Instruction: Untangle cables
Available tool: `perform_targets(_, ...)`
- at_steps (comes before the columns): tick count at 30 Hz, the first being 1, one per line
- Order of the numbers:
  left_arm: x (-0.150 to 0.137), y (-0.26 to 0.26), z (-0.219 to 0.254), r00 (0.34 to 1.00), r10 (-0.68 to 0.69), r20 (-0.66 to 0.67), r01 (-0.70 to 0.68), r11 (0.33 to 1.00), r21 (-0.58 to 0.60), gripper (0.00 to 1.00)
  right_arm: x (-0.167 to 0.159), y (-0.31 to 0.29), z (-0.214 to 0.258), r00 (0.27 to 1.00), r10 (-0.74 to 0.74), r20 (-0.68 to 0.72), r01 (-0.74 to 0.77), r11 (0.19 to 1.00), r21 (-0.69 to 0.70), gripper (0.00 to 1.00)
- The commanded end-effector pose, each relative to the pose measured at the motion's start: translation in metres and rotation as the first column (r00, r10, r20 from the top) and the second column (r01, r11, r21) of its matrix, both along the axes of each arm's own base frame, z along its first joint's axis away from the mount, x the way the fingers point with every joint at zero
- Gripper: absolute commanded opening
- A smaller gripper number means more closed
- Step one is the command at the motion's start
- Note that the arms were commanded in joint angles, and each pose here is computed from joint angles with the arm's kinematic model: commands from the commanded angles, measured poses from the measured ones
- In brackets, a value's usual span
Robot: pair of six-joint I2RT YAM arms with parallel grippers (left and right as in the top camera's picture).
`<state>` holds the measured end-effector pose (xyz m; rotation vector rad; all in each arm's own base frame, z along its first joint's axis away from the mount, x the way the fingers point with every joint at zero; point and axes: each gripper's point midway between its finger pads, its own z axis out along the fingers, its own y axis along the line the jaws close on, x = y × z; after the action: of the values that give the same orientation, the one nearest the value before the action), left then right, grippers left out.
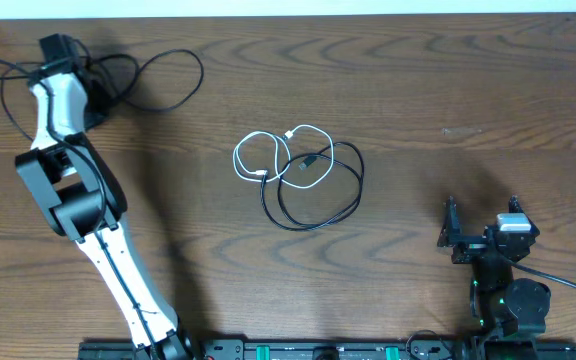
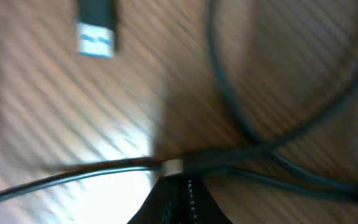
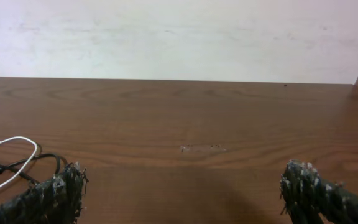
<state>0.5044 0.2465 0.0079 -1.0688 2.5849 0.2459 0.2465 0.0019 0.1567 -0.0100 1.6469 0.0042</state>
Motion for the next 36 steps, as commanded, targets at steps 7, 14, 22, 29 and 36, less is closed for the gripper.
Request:
perform_targets(7, 0.037, -0.015, 0.118, 0.95, -0.116, 0.29, 0.142, 0.987, -0.072, 0.07, 0.0, 0.003, -0.001, 1.0, 0.01, -0.004, -0.01, 1.0, 0.014, 0.99)
perform_targets(14, 0.024, -0.089, 0.11, 0.946, -0.178, 0.271, 0.264, 0.91, -0.321, 0.08, 0.0, 0.003, -0.001, 1.0, 0.01, -0.004, -0.01, 1.0, 0.014, 0.99)
perform_targets(22, -0.022, -0.12, 0.046, 0.991, -0.124, -0.049, 0.106, 0.956, -0.273, 0.07, 0.0, 0.003, -0.001, 1.0, 0.01, -0.004, -0.01, 1.0, 0.014, 0.99)
perform_targets(29, -0.04, -0.155, 0.012, 0.98, -0.149, -0.133, 0.102, 0.946, -0.309, 0.08, 0.0, 0.003, -0.001, 1.0, 0.01, -0.004, -0.01, 1.0, 0.014, 0.99)
perform_targets(36, -0.034, -0.155, -0.011, 0.99, -0.102, -0.096, 0.069, 0.952, -0.298, 0.07, 0.0, 0.003, -0.001, 1.0, 0.01, -0.004, -0.01, 1.0, 0.014, 0.99)
